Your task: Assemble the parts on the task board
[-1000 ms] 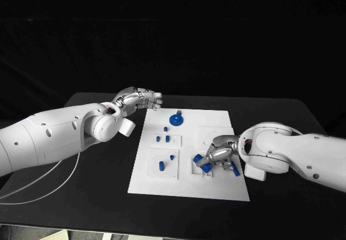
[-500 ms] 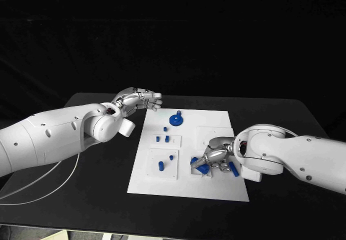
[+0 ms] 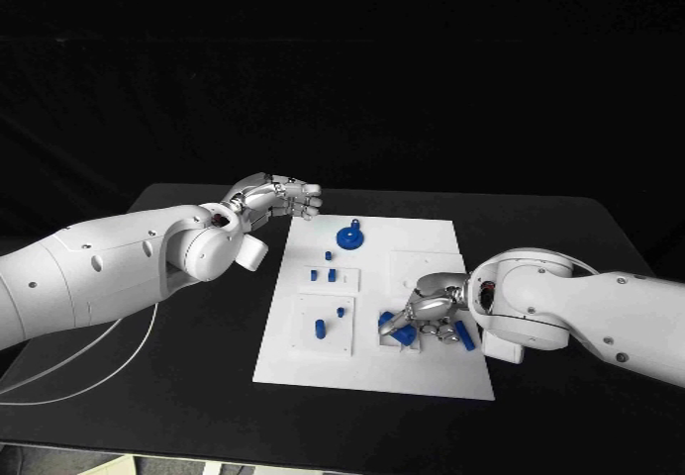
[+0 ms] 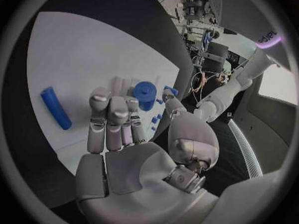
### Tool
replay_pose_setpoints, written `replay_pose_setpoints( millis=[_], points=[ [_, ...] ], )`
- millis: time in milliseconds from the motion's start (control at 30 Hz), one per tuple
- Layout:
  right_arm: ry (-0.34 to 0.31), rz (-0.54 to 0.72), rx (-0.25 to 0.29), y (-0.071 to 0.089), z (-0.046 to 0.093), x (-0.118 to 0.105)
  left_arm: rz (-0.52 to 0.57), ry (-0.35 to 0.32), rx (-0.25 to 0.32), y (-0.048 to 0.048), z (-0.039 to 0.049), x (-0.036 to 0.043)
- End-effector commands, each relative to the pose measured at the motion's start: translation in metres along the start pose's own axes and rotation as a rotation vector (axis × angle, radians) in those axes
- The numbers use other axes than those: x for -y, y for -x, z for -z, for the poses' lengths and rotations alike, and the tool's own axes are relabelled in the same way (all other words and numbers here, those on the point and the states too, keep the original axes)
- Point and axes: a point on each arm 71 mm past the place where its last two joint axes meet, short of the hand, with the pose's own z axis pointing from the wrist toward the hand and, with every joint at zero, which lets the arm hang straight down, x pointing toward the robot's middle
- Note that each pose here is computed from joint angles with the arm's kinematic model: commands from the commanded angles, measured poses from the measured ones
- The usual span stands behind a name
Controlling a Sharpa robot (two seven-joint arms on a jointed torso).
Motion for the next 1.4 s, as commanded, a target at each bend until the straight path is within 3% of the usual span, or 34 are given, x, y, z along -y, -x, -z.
replay_pose_setpoints(
  millis=[33, 1400],
  points=[
    [-0.015, 0.026, -0.021, -0.007, -0.001, 0.006, 0.003, -0.007, -0.014, -0.0017, -0.0001, 0.0012],
    [0.020, 0.100, 0.036, 0.004, 0.013, -0.005, 0.004, 0.003, -0.018, -0.0012, 0.0002, 0.0004]
  ],
)
